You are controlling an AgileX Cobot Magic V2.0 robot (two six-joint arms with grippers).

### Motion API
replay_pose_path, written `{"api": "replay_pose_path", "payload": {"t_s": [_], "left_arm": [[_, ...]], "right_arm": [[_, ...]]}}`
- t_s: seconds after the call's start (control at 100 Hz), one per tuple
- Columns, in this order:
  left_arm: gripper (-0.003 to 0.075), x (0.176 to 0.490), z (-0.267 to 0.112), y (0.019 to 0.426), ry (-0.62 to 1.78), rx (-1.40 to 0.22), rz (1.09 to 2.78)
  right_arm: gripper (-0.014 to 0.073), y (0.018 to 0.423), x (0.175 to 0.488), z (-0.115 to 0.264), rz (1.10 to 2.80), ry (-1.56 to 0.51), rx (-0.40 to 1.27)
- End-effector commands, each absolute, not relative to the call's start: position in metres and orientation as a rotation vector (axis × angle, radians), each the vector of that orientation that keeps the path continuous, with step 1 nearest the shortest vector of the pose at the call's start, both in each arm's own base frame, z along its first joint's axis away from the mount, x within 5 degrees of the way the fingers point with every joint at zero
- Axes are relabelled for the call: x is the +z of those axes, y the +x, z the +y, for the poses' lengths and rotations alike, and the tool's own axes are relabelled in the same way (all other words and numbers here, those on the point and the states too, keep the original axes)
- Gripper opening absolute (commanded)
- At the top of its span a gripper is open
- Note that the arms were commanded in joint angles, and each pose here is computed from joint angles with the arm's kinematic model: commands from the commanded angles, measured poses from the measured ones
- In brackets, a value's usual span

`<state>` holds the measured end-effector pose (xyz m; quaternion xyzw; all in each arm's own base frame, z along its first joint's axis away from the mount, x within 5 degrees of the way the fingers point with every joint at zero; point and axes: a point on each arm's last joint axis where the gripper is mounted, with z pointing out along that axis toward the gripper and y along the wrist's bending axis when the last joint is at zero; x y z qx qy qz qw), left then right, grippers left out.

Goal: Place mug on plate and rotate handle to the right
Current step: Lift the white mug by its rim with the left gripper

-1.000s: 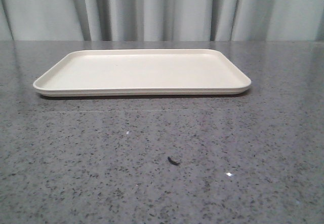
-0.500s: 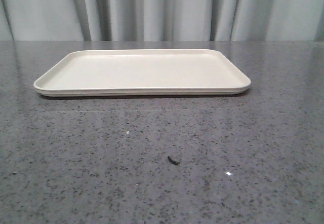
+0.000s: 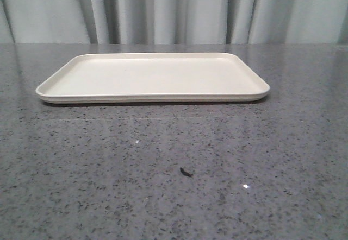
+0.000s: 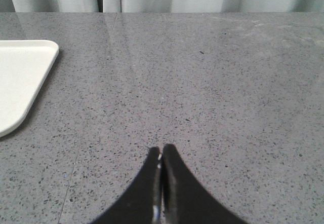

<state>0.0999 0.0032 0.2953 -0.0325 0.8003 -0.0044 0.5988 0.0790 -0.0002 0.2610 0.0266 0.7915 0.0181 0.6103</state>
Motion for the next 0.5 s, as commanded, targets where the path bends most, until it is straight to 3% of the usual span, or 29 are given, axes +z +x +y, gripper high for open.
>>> {"api": "replay_pose_path", "payload": {"t_s": [0.0, 0.11, 0.18, 0.49], "left_arm": [[0.0099, 0.313, 0.003, 0.103, -0.074, -0.015, 1.752], [0.03, 0.313, 0.003, 0.103, -0.074, -0.015, 1.752], [0.0379, 0.313, 0.003, 0.103, -0.082, -0.02, 1.761], [0.0401, 0.333, 0.012, 0.124, -0.244, -0.037, 1.926]], "right_arm": [[-0.0069, 0.082, 0.278, -0.001, 1.733, 0.058, 0.032], [-0.0069, 0.082, 0.278, -0.001, 1.733, 0.058, 0.032], [-0.0069, 0.082, 0.278, -0.001, 1.733, 0.058, 0.032], [-0.0069, 0.082, 0.278, -0.001, 1.733, 0.058, 0.032]]}}
